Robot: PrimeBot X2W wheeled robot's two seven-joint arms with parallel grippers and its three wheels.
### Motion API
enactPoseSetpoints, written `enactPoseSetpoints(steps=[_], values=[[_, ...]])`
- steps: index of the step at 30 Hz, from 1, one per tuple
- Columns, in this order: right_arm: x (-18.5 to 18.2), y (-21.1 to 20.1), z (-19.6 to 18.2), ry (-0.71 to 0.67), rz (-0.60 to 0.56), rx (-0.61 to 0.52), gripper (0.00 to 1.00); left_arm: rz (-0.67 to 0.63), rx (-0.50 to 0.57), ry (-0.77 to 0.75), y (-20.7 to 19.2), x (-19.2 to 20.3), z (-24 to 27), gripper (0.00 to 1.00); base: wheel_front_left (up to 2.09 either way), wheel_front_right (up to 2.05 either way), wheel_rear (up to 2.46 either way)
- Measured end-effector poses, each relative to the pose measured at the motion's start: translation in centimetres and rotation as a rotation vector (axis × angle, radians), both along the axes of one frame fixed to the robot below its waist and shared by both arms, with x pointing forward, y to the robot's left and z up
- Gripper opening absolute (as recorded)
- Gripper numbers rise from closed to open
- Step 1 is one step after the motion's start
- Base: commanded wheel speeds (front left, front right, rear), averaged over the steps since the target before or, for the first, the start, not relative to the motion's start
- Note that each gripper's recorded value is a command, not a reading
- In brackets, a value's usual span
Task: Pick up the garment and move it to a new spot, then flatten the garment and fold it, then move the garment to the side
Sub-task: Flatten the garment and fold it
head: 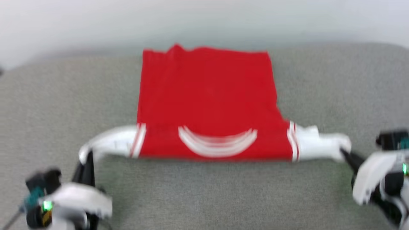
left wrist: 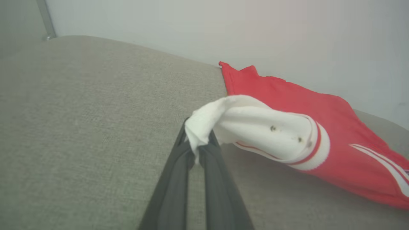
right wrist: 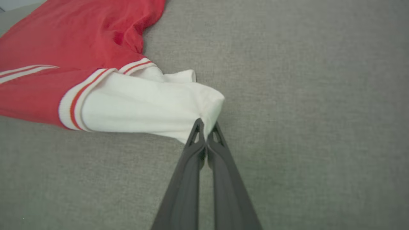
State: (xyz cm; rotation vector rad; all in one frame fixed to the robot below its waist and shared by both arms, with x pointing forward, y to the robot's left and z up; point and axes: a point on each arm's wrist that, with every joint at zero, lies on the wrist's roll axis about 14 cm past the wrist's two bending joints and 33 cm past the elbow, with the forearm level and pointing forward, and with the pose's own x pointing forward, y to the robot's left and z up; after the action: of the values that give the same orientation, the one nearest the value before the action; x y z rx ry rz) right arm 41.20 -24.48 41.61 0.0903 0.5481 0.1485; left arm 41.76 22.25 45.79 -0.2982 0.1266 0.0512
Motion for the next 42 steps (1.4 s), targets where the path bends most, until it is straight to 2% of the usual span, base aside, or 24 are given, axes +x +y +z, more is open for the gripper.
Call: enactPoseSetpoints(steps=[6,8,10,11,12,13,14,16,19,22,29,34,42], values=[[-7.1,0.5,-2.9,0.109,-0.034,0.054,0.0,0.024,0.008,0.164,-0.2,-7.9,-3.2,0.0,0.0,0.0,0.0],[-9.5,0.8,-4.0,0.154,-0.047,0.064,0.0,0.027,0.044,0.209,0.0,-10.0,-4.0,0.0,0.0,0.0,0.0],[-11.7,1.3,-5.0,0.199,-0.052,0.064,0.0,0.032,0.03,0.237,-0.3,-11.6,-4.5,0.0,0.0,0.0,0.0],[-12.5,1.5,-5.3,0.216,-0.061,0.074,0.07,0.035,0.026,0.247,-0.4,-12.2,-4.7,0.0,0.0,0.0,0.0],[-13.2,1.8,-5.5,0.234,-0.061,0.072,0.54,0.043,0.017,0.254,-0.5,-12.7,-4.8,0.0,0.0,0.0,0.0],[-13.7,2.1,-5.6,0.247,-0.071,0.084,0.94,0.043,0.011,0.257,-0.7,-13.0,-4.9,0.0,0.0,0.0,0.0],[-14.2,2.5,-5.7,0.26,-0.084,0.105,1.0,0.042,0.007,0.26,-0.9,-13.2,-4.9,0.0,0.0,0.0,0.0],[-14.7,3.1,-5.4,0.266,-0.084,0.103,1.0,0.04,-0.004,0.254,-1.2,-13.1,-4.7,0.0,0.0,0.0,0.0],[-12.8,2.7,-3.2,0.178,-0.115,0.092,1.0,0.031,-0.006,0.242,-1.5,-12.7,-4.3,0.0,0.0,0.0,0.0],[-8.8,1.2,0.5,0.02,-0.175,0.075,1.0,0.019,-0.005,0.213,-1.9,-11.6,-3.5,0.0,0.0,0.0,0.0],[2.0,1.4,5.4,-0.149,-0.164,0.07,1.0,-0.006,0.011,0.107,-2.7,-7.5,-1.1,0.0,0.0,0.0,0.0],[9.8,2.7,5.6,-0.097,-0.115,0.086,1.0,-0.036,0.008,0.052,-3.8,-4.7,-0.2,0.0,0.0,0.0,0.0],[18.2,6.5,1.9,0.18,-0.014,0.099,1.0,-0.065,-0.019,-0.011,-5.2,-1.1,0.0,0.0,0.0,0.0,0.0]])
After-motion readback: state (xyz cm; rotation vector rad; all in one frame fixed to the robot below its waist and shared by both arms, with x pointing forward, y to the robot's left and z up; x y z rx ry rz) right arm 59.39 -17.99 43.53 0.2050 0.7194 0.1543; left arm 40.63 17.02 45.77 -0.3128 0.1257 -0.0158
